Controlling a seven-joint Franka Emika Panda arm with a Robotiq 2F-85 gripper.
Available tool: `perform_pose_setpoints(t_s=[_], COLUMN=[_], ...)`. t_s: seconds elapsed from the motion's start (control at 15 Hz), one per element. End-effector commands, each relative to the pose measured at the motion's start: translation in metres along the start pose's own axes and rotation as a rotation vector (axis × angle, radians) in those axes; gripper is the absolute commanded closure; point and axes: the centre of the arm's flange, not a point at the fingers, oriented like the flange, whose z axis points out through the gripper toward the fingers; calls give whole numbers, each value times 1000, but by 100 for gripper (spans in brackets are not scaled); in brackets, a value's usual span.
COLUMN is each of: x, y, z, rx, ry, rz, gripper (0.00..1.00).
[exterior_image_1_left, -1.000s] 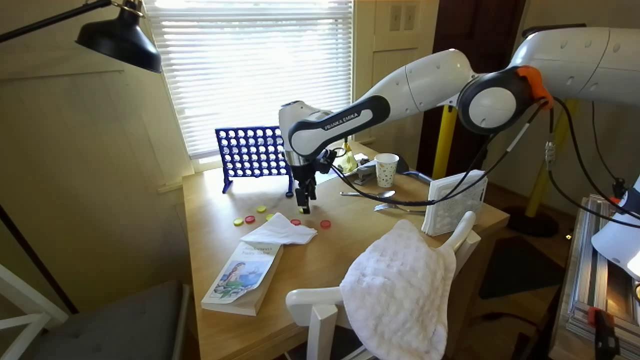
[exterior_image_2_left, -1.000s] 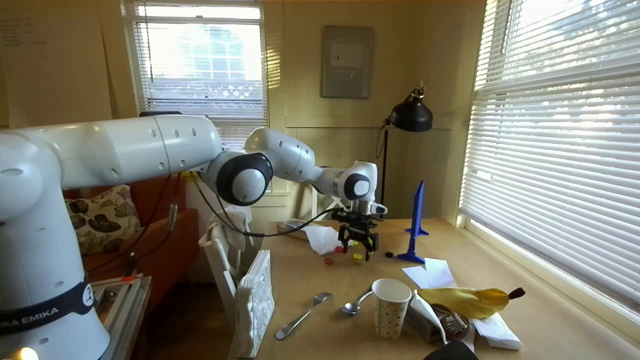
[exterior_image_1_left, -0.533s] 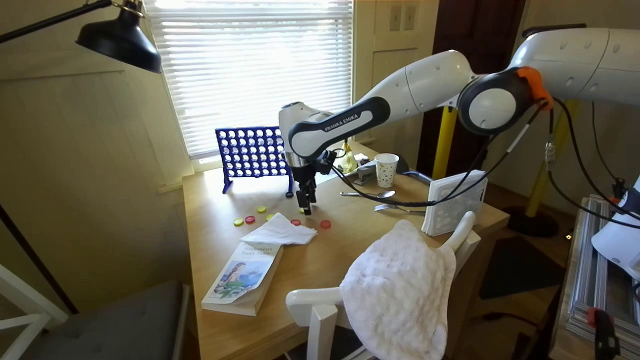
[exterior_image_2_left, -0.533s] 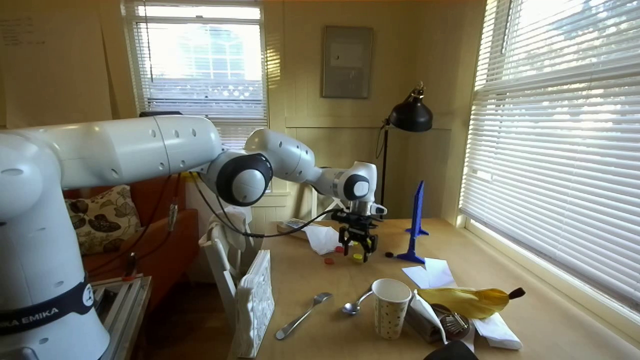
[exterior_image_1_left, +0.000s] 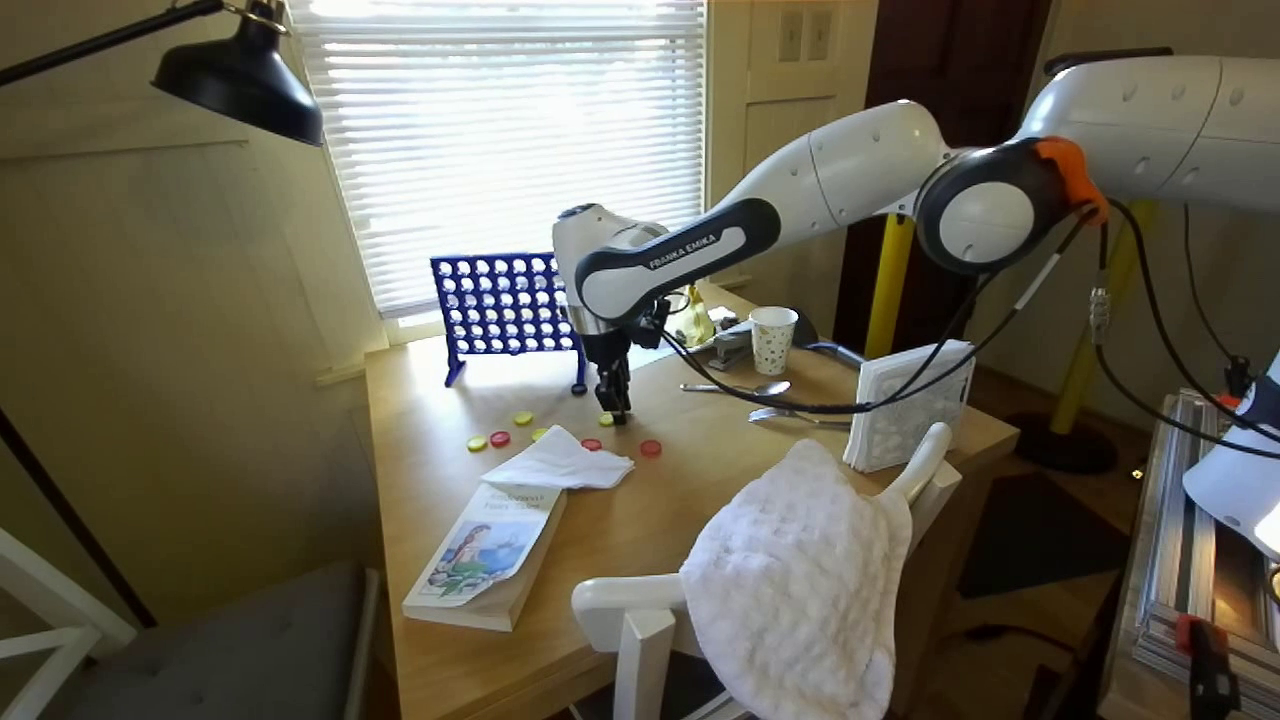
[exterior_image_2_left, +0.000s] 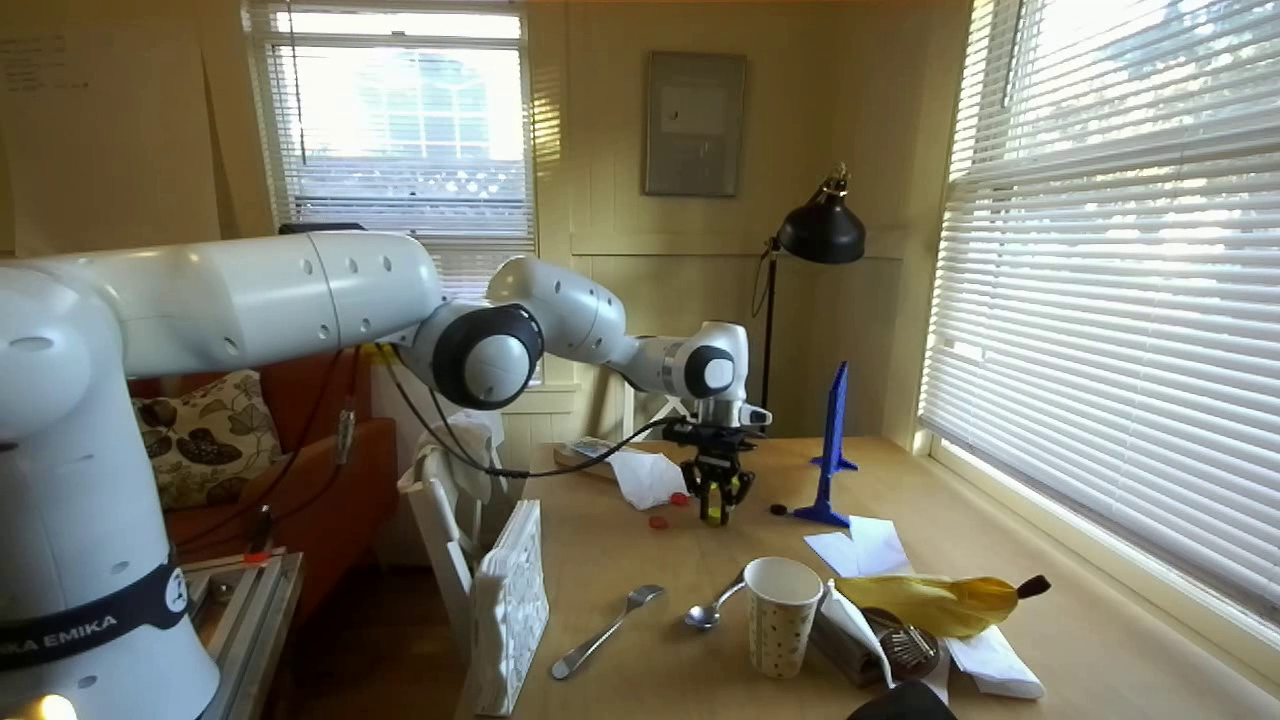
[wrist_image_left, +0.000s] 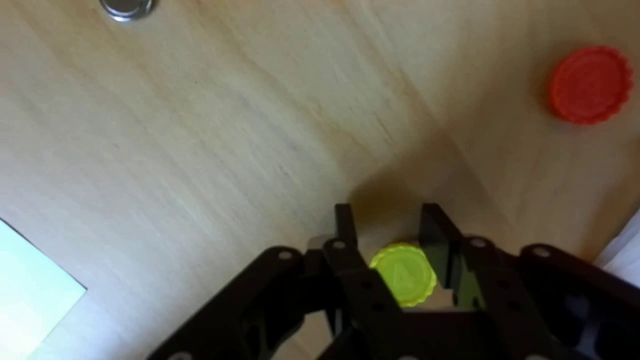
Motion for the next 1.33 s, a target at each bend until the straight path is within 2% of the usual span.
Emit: perform_pose_setpoints(t_s=[0.0, 0.33, 0.47, 0.6, 0.67, 0.93, 1.27], x=[30, 37, 39, 38, 4, 2, 4], y=[2, 3, 7, 10, -2, 0, 1], z=[-2, -6, -7, -7, -8, -7, -5], rx=[-54, -67, -54, -35, -47, -44, -23], ry=[2, 11, 33, -14, 9, -1, 32], rz=[-36, -75, -102, -110, -86, -94, -109], gripper=[32, 1, 0, 0, 0, 0, 0])
